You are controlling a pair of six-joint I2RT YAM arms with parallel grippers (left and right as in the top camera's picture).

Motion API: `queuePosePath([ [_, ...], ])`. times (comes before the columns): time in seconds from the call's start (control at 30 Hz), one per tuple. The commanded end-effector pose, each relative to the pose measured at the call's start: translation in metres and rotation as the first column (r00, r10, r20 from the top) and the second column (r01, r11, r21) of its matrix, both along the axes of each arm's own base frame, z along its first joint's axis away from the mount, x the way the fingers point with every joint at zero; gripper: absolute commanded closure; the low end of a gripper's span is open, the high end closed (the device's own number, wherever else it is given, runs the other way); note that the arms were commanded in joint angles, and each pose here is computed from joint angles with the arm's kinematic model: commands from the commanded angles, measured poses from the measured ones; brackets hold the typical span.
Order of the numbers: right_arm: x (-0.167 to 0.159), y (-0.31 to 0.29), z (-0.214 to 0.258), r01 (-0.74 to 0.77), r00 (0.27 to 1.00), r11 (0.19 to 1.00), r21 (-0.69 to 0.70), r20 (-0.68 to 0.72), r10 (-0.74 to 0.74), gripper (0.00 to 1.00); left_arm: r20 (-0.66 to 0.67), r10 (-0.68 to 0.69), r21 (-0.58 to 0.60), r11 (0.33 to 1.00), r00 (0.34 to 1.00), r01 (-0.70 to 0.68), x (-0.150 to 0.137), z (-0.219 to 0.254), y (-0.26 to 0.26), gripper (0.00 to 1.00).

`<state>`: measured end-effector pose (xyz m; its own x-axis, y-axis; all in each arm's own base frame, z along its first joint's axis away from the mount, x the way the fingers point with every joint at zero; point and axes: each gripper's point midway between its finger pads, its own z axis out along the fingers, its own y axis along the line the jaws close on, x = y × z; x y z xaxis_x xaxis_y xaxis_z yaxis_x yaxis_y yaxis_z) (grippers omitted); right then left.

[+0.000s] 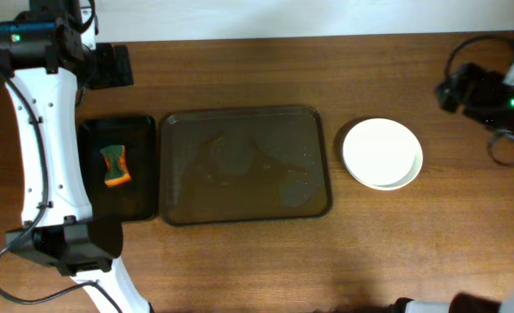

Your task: Clean dirty plates on tray and stack at the side

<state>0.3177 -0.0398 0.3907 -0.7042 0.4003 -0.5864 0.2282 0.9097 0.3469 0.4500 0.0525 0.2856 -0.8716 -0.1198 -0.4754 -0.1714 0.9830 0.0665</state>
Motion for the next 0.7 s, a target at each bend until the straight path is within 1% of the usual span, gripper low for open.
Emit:
queuePosePath([
  [0.0,-0.031,0.008,0.052,0.001,0.986,0.999,-0.05,0.166,0.007,0.02,-0.022,-0.003,-0.008,1.0,1.0,0.002,0.003,-0.01,0.0,0.0],
  [0.13,-0.054,0.015,0.07,0.005,0.972,0.998,-0.07,0.233,0.011,0.02,-0.022,-0.002,-0.008,1.0,1.0,0.002,0.003,-0.01,0.0,0.0],
  [0.2,-0.059,0.017,0.073,0.006,0.969,0.997,-0.074,0.245,0.012,0.02,-0.022,-0.002,-0.008,1.0,1.0,0.002,0.003,-0.01,0.0,0.0],
  [0.4,-0.057,0.02,0.069,-0.009,0.972,0.998,-0.07,0.232,0.025,0.02,-0.022,-0.003,-0.008,1.0,1.0,0.002,0.003,-0.01,0.0,0.0],
  [0.53,-0.066,0.024,0.063,-0.009,0.974,0.99,-0.141,0.225,0.041,0.02,-0.022,-0.002,-0.008,1.0,1.0,0.002,0.003,-0.01,0.0,0.0],
  [0.6,-0.061,0.026,0.058,-0.001,0.962,0.982,-0.189,0.269,0.052,0.02,-0.022,-0.002,-0.008,1.0,1.0,0.002,0.003,-0.01,0.0,0.0],
  [0.67,-0.058,0.029,0.05,-0.006,0.946,0.979,-0.205,0.317,0.072,0.02,-0.022,-0.002,-0.008,1.0,1.0,0.002,0.003,-0.01,0.0,0.0],
])
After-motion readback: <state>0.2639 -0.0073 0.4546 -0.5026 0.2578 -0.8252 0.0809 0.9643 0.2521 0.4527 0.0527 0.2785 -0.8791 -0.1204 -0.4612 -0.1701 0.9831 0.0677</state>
